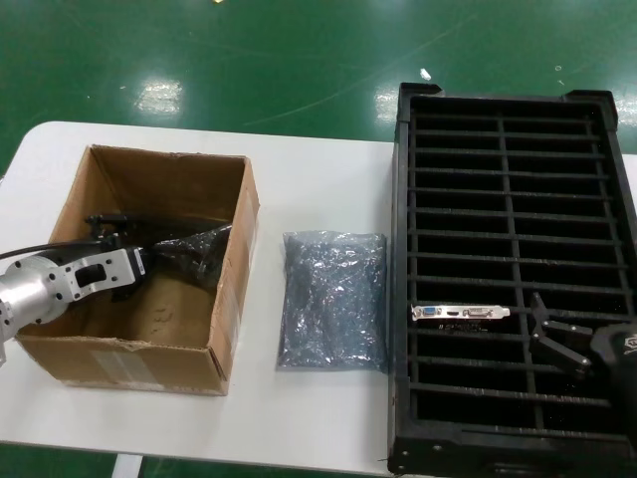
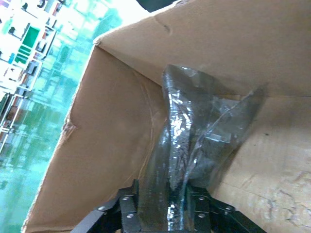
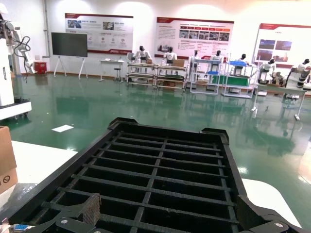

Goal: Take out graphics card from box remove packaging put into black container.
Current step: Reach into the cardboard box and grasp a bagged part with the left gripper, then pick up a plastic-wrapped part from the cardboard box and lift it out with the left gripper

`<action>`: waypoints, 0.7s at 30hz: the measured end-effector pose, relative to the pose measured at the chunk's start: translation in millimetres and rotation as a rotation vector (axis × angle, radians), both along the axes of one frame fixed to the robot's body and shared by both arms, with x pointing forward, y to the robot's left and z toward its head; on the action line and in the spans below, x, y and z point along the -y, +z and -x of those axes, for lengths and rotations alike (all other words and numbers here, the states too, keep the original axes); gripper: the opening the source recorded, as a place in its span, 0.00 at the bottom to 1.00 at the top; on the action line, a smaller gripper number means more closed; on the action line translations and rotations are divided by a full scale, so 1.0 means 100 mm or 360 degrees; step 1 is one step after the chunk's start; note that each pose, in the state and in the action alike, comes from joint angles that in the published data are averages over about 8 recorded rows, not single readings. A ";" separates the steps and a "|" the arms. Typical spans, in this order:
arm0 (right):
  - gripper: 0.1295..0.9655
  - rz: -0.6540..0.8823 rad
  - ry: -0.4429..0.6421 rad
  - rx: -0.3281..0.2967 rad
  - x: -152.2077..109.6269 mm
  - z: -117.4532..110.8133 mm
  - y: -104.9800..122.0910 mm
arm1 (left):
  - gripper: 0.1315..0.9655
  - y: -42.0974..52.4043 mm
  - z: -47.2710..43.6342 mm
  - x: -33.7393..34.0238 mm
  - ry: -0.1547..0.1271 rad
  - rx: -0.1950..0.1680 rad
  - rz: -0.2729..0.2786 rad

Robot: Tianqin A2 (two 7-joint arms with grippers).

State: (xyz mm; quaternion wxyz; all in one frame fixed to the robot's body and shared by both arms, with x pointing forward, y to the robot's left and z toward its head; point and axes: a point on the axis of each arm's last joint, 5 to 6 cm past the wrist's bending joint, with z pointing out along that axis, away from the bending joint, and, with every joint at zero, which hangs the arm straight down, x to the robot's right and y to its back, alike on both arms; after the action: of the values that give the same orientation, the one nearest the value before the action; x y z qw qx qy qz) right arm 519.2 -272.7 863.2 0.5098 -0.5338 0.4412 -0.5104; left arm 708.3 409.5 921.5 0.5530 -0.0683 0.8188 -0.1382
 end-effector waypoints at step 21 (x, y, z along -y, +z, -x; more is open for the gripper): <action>1.00 0.0000 0.0000 0.0000 0.00 0.00 0.00 | 0.05 -0.054 0.065 -0.071 -0.0030 -0.0022 0.0045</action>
State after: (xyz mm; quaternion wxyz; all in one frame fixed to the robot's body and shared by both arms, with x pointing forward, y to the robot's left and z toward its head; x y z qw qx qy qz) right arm 519.2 -272.7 863.2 0.5098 -0.5338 0.4412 -0.5104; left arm 701.9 416.7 916.1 0.5451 -0.0694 0.8211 -0.1545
